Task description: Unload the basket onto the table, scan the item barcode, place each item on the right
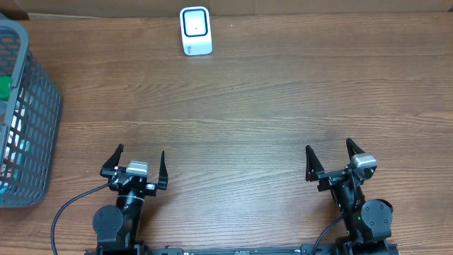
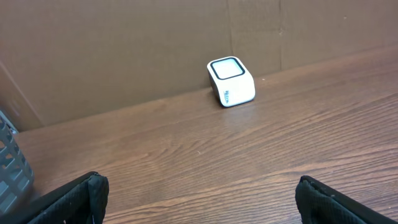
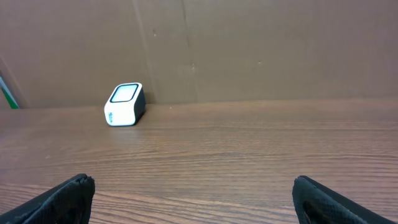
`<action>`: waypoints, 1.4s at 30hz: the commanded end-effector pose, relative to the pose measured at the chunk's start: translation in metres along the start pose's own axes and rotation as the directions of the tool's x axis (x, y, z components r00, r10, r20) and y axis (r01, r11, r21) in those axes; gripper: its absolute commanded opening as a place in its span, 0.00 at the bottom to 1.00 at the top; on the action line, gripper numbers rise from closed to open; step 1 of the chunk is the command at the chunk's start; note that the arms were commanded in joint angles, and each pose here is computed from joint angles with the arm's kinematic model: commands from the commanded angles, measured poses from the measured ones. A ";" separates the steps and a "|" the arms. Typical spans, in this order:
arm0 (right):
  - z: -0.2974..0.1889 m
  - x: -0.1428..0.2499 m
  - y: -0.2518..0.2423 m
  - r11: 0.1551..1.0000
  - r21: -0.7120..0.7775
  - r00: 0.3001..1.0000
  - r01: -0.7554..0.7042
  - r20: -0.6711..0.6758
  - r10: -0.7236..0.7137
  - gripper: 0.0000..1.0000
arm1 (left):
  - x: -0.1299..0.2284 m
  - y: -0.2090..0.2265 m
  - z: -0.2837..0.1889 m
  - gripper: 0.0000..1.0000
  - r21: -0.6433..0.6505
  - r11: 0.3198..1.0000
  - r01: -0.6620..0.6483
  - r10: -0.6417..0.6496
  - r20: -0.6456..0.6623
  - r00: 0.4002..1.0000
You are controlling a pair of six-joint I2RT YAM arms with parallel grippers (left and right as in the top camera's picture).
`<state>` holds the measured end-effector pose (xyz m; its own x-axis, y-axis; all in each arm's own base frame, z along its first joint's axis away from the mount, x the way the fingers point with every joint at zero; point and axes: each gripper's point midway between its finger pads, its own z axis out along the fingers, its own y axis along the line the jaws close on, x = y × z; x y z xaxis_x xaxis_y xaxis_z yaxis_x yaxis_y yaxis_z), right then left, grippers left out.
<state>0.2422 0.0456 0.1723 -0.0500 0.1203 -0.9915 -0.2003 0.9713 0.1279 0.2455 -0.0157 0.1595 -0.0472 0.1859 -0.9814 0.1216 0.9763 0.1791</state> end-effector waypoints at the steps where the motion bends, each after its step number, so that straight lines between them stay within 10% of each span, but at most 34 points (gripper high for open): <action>1: 0.000 0.002 0.001 1.000 -0.008 1.000 -0.005 0.003 0.005 1.00 | 0.001 0.000 0.000 1.00 -0.003 1.000 -0.012 0.012 0.004 1.000; 23: 0.000 0.002 0.001 1.000 -0.008 1.000 -0.005 0.003 0.005 1.00 | -0.013 0.002 -0.004 1.00 -0.005 0.998 0.070 -0.070 0.018 0.997; 42: 0.000 0.002 0.001 1.000 -0.008 1.000 -0.005 0.003 0.005 1.00 | -0.108 0.010 0.005 1.00 0.070 0.982 0.173 -0.159 -0.174 0.972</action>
<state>0.2422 0.0456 0.1725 -0.0493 0.1204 -0.9915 -0.2004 0.9713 0.1279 0.2504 -0.0183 0.2385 -0.2390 0.0668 -0.9687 0.1413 0.9894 0.0334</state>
